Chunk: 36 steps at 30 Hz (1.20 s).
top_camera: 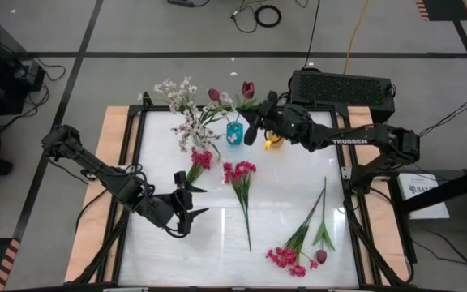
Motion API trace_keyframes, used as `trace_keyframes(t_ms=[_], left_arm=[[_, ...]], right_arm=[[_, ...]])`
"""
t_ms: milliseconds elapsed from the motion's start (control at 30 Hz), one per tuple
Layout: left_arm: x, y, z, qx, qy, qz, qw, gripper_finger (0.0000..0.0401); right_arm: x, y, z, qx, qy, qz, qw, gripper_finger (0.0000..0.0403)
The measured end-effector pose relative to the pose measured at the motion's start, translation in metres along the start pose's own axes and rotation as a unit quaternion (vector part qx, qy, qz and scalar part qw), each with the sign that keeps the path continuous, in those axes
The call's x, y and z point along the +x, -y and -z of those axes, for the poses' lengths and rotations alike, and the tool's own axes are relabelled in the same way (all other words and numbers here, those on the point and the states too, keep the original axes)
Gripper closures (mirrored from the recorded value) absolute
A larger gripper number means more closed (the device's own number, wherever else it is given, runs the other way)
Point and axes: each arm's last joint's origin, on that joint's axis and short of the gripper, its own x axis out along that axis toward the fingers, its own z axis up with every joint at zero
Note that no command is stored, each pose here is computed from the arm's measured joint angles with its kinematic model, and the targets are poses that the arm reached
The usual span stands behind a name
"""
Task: Sort flowers into vase by color
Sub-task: Put the top red tulip into the blue vase
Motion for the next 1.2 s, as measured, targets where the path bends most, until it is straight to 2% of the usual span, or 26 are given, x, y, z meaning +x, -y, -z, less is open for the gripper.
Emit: trace_keyframes(t_ms=[300,500,667,933,1200], left_arm=[[0.000,0.000,0.000,0.000,0.000,0.000,1.000,0.0136],[0.000,0.000,0.000,0.001,0.000,0.000,1.000,0.0136],[0.000,0.000,0.000,0.003,0.000,-0.001,1.000,0.0136],[0.000,-0.001,0.000,0.003,0.000,-0.001,1.000,0.0136],[0.000,-0.001,0.000,0.003,0.000,-0.001,1.000,0.0136]], right_arm=[[0.003,0.025,0.001,0.068,-0.005,0.033,0.997,0.0399],[0.004,0.036,0.002,0.084,-0.005,0.048,0.995,0.0399],[0.005,0.046,0.002,0.112,-0.006,0.030,0.993,0.0399],[0.005,0.048,0.009,0.144,-0.038,0.034,0.988,0.0399],[0.005,0.048,0.009,0.144,-0.042,0.035,0.988,0.0399]])
